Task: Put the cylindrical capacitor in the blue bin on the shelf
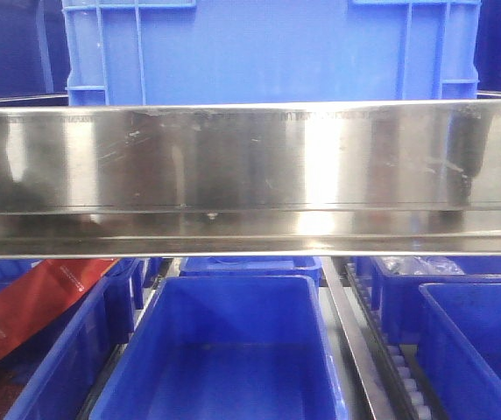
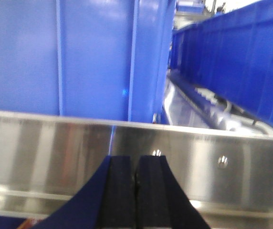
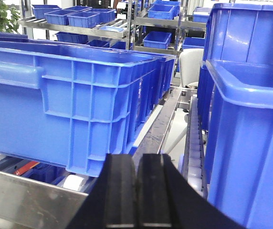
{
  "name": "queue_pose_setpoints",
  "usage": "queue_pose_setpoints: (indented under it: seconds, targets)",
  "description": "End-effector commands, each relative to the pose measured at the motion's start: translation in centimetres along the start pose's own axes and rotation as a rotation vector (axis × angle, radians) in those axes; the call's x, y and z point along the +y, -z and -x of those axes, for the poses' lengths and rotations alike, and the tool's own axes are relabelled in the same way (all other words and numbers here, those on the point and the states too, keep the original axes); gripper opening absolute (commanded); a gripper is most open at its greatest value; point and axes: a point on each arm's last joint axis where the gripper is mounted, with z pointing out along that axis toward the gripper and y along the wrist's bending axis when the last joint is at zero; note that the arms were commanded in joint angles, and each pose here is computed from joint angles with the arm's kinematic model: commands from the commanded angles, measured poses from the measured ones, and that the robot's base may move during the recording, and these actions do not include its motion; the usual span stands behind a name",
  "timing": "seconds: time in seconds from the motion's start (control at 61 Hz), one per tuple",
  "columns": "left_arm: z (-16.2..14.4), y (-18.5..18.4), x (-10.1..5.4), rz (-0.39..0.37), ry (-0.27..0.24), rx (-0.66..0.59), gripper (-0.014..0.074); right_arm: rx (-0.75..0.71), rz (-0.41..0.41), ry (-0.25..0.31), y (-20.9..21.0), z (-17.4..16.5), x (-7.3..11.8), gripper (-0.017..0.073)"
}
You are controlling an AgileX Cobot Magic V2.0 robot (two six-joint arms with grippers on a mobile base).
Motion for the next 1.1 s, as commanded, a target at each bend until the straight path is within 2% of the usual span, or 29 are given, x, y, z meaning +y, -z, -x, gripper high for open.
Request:
queue_pose_setpoints:
  seconds: [0.0, 0.934, 1.081]
  targets:
    - [0.35, 0.06, -0.03, -0.005, 0.013, -0.044, -0.0102, -0.023, -0.008, 0.009, 0.06, 0.13, -0.05, -0.0114]
    - [0.35, 0.06, -0.03, -0.005, 0.013, -0.044, -0.0102, -0.021, -0.008, 0.008, 0.00, 0.00, -0.05, -0.0114]
    - [0.35, 0.06, -0.03, -0.005, 0.013, -0.044, -0.0102, -0.048, -0.074, -0.001, -0.38, -0.51, -0.32, -0.0114]
